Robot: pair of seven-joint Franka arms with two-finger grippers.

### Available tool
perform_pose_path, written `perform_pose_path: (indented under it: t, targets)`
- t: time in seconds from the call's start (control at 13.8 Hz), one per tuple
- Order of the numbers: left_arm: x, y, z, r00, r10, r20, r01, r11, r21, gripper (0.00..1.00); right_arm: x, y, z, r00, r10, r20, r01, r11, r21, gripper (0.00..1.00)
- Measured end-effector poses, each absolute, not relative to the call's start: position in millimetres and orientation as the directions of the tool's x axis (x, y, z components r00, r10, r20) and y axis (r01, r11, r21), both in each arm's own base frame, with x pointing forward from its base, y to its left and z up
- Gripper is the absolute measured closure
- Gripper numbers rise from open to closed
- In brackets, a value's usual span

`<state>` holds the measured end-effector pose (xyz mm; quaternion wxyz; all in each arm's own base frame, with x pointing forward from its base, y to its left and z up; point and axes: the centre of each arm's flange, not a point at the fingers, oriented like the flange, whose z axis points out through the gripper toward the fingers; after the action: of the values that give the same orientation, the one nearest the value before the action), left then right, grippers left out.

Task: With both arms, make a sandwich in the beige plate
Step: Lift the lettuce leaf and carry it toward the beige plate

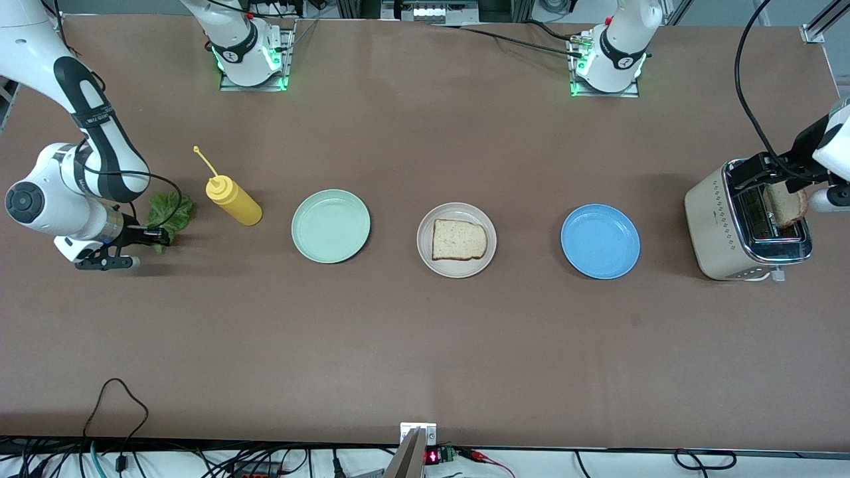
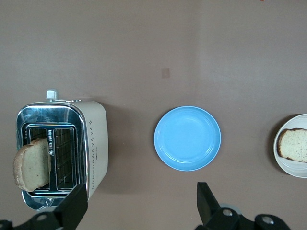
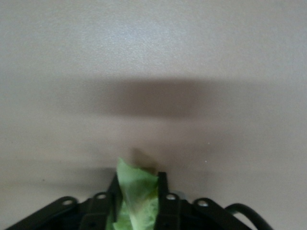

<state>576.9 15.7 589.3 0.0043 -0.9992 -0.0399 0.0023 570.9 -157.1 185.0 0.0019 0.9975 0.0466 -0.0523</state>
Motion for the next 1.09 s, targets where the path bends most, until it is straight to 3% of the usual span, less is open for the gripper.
perform_pose_path:
  t: [0.15, 0.22, 0.73, 1.09]
  targets:
    - [577, 17, 589, 0.997, 0.082, -0.004, 0.082, -0.997, -0.009, 0.00, 573, -160, 188, 0.985, 0.146, -0.096, 0.147, -0.989, -0.003, 0.91]
    - [577, 17, 589, 0.997, 0.082, -0.004, 0.082, -0.997, -0.009, 0.00, 574, -162, 192, 0.983, 0.159, -0.090, 0.160, -0.987, -0.001, 0.94]
    - [577, 17, 589, 0.997, 0.081, -0.004, 0.081, -0.997, -0.009, 0.00, 577, -167, 255, 0.962, 0.250, -0.108, 0.255, -0.967, 0.030, 0.95]
    - [577, 13, 591, 0.997, 0.074, 0.000, 0.074, -0.997, -0.008, 0.00, 592, -149, 359, 0.951, 0.233, -0.202, 0.228, -0.972, -0.051, 0.95]
